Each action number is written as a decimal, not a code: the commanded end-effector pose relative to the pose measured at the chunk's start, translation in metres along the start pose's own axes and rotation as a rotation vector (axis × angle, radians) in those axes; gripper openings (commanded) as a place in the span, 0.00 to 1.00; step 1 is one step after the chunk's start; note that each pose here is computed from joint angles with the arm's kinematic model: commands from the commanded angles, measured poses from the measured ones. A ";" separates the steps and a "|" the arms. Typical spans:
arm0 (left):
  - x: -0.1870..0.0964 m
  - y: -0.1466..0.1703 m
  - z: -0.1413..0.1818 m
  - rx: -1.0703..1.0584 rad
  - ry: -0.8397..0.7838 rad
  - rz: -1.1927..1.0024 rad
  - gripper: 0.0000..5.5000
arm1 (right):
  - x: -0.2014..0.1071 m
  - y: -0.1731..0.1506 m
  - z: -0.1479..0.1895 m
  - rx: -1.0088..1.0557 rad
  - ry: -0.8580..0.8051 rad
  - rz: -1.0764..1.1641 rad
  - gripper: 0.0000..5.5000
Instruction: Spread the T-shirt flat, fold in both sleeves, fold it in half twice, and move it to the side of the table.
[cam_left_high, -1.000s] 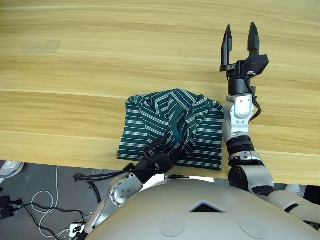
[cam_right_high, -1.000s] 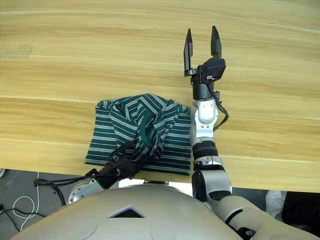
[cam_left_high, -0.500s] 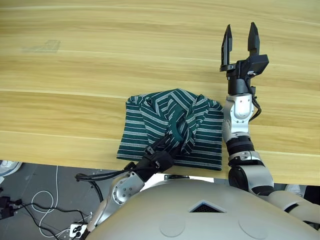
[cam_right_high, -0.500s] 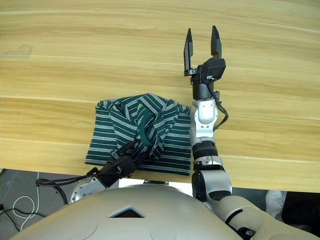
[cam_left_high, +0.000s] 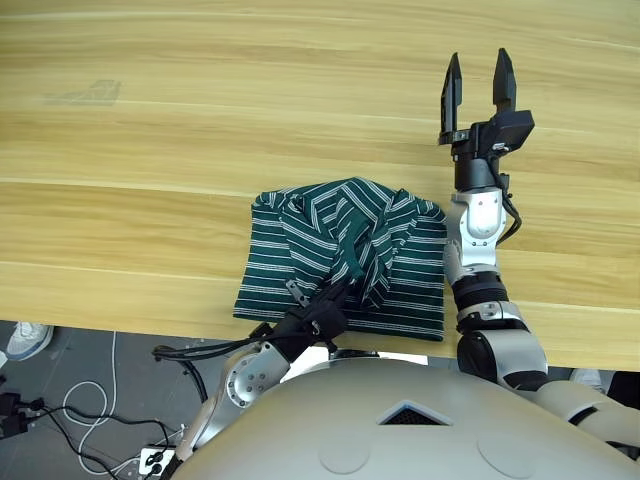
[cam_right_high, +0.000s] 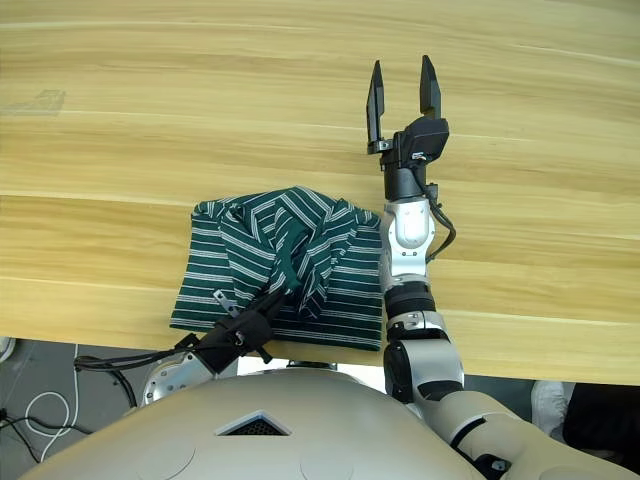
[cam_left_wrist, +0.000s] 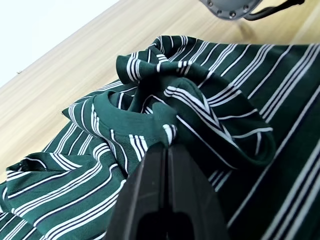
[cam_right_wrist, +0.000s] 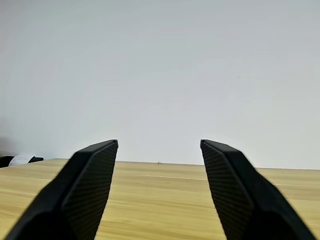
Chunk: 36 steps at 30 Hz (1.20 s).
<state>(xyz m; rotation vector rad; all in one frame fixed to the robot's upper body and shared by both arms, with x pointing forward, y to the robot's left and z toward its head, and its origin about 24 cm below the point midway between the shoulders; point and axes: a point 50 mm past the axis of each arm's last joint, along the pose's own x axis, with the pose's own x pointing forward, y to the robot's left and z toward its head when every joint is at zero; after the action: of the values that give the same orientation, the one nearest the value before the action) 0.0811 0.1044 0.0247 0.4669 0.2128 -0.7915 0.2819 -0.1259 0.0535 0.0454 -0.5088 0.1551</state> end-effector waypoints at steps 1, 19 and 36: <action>0.002 0.003 0.000 0.019 -0.011 0.012 0.00 | 0.004 0.001 0.000 -0.010 0.004 0.013 0.56; 0.042 0.133 0.042 0.309 -0.176 0.151 0.00 | -0.015 0.022 0.017 0.178 0.069 0.301 0.56; 0.039 0.173 0.076 0.494 -0.181 0.140 0.00 | -0.098 0.055 0.043 0.502 0.438 0.610 0.56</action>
<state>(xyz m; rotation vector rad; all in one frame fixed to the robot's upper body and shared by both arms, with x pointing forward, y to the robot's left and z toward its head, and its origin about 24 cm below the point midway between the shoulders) 0.2341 0.1513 0.1322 0.8538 -0.1847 -0.7238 0.1704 -0.0960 0.0482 0.3336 -0.0587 0.8707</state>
